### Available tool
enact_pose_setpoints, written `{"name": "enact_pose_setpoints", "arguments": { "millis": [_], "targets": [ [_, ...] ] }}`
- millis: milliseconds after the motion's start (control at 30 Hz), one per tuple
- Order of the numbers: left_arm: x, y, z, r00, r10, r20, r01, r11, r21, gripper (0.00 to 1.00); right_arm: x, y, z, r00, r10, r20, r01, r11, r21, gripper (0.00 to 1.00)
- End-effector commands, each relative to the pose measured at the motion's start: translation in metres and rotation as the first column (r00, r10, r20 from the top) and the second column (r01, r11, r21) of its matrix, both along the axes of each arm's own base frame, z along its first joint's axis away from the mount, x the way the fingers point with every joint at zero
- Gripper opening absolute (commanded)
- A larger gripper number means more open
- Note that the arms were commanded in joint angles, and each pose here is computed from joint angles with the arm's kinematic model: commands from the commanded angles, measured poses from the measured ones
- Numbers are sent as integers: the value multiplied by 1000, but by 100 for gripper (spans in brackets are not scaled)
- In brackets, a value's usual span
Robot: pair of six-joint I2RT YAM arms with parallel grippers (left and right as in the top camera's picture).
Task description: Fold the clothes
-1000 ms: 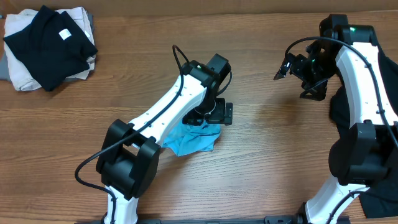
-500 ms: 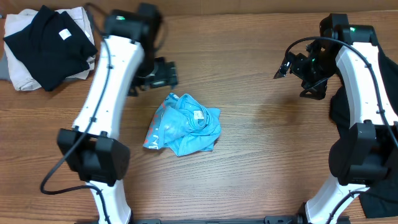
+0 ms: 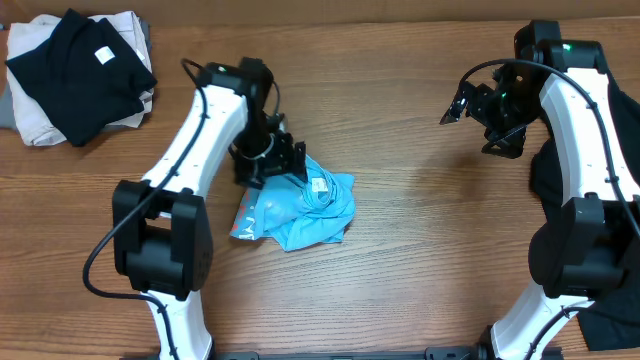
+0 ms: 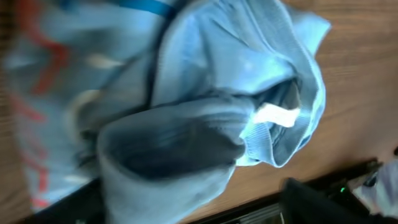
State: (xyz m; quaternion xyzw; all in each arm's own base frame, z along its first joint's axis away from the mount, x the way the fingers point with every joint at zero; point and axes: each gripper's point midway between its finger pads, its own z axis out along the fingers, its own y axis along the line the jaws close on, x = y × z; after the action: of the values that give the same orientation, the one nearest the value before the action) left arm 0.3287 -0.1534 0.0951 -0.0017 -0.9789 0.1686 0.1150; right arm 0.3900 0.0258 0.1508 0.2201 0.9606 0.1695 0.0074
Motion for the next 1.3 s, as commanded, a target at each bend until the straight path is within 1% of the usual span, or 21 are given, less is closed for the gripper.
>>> {"name": "enact_pose_setpoints", "arguments": {
  "millis": [0,67,100,133,167,300,333,400,567,700,733,767,800,833,933,1033,1133,1267],
  "targets": [
    [-10,-12,-4,999,-34,-16,34,998,-54,59,2,-1,12,999,6,39,-6,1000,-4,100],
    [-12,-13,-6,999,-39,-24,37,998,-52,41,2,-1,12,999,6,39,-6,1000,-4,100],
    [-13,-13,-6,999,-40,-26,39,998,-52,28,2,-1,12,999,6,39,-6,1000,-4,100],
    [-13,-14,-6,999,-41,-27,40,998,-51,11,2,-1,12,999,6,39,-6,1000,-4,100],
    [-14,-15,-6,999,-40,-29,38,998,-54,4,2,-1,12,999,6,39,-6,1000,-4,100],
    [-19,-28,-1,998,-45,-46,39,993,-109,4,2,-1,12,999,6,38,-6,1000,-4,100],
    [-23,-36,2,997,-57,-54,49,990,-134,4,2,-1,12,999,6,38,-6,1000,-4,100],
    [-31,-46,4,994,-79,-70,68,987,-148,4,2,-1,12,999,6,38,-6,1000,-4,100],
    [-62,-75,5,977,-184,-108,168,976,-142,4,3,-1,12,999,6,42,-6,1000,-4,100],
    [-87,-101,5,953,-282,-110,266,954,-138,4,5,-1,12,999,5,53,-5,1000,-5,100],
    [-92,-107,4,948,-299,-108,284,950,-132,12,6,-1,12,998,5,55,-5,1000,-5,100],
    [-96,-110,3,943,-315,-105,302,945,-124,36,6,-1,12,998,5,56,-5,1000,-6,100],
    [-99,-113,2,940,-328,-99,317,942,-112,71,6,-1,12,998,5,56,-5,1000,-5,100],
    [-100,-115,1,936,-339,-90,330,938,-106,77,6,-1,13,998,5,57,-5,1000,-5,100],
    [-98,-119,1,935,-346,-72,337,935,-113,78,6,-1,13,998,5,57,-5,1000,-5,100],
    [-90,-117,4,937,-345,-49,337,934,-118,75,6,-1,12,998,5,56,-5,1000,-5,100],
    [-71,-110,15,946,-323,-9,319,938,-133,74,6,-1,12,998,5,56,-5,1000,-5,100],
    [-45,-99,33,955,-290,55,295,944,-151,74,6,-1,12,998,5,56,-5,1000,-6,100]
  ]
}}
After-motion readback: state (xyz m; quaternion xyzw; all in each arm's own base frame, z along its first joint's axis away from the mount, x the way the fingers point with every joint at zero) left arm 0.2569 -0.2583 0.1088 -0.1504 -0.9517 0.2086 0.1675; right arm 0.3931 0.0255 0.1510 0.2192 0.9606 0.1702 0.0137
